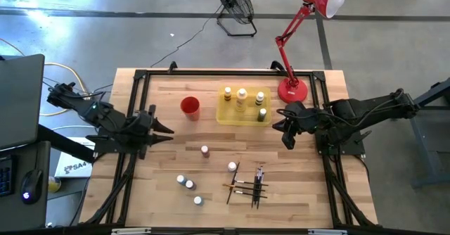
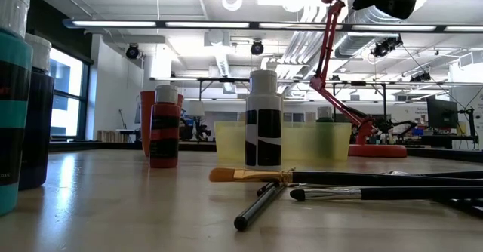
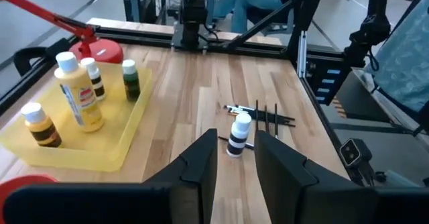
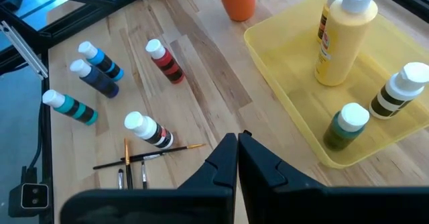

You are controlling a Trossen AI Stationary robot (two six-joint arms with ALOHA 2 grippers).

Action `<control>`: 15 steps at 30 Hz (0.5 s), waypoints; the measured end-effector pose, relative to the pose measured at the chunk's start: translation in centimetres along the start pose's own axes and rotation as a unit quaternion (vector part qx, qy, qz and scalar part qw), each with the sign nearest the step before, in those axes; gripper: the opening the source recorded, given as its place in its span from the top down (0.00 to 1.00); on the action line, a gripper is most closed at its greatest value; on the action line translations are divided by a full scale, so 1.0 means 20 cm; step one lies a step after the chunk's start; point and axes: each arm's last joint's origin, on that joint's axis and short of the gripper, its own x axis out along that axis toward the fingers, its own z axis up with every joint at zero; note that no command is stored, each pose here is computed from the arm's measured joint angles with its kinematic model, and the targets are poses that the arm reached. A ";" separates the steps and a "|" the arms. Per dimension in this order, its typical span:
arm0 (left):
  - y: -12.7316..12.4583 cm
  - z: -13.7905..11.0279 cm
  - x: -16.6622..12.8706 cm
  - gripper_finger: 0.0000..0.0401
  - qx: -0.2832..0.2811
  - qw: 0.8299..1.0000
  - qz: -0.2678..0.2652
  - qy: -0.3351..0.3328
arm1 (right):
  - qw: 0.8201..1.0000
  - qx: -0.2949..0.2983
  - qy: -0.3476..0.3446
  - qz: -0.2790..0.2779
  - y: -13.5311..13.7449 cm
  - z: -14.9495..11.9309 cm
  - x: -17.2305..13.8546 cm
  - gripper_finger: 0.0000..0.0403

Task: Pick & Place Paint Supplies
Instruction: Put the red paint bottle into the yellow bin

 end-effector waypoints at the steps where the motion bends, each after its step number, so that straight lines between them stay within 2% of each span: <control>1: 0.00 0.00 0.01 0.76 -0.002 1.000 0.008 0.002 | 1.000 0.000 0.000 0.000 0.00 0.00 0.00 0.99; 10: -0.04 -0.05 0.19 0.76 0.024 0.992 0.118 0.040 | 1.000 0.000 0.000 0.000 0.00 0.00 0.00 0.99; 15: -0.06 -0.08 0.25 0.76 0.023 0.989 0.132 0.060 | 1.000 -0.001 0.000 0.000 0.00 0.00 0.00 0.99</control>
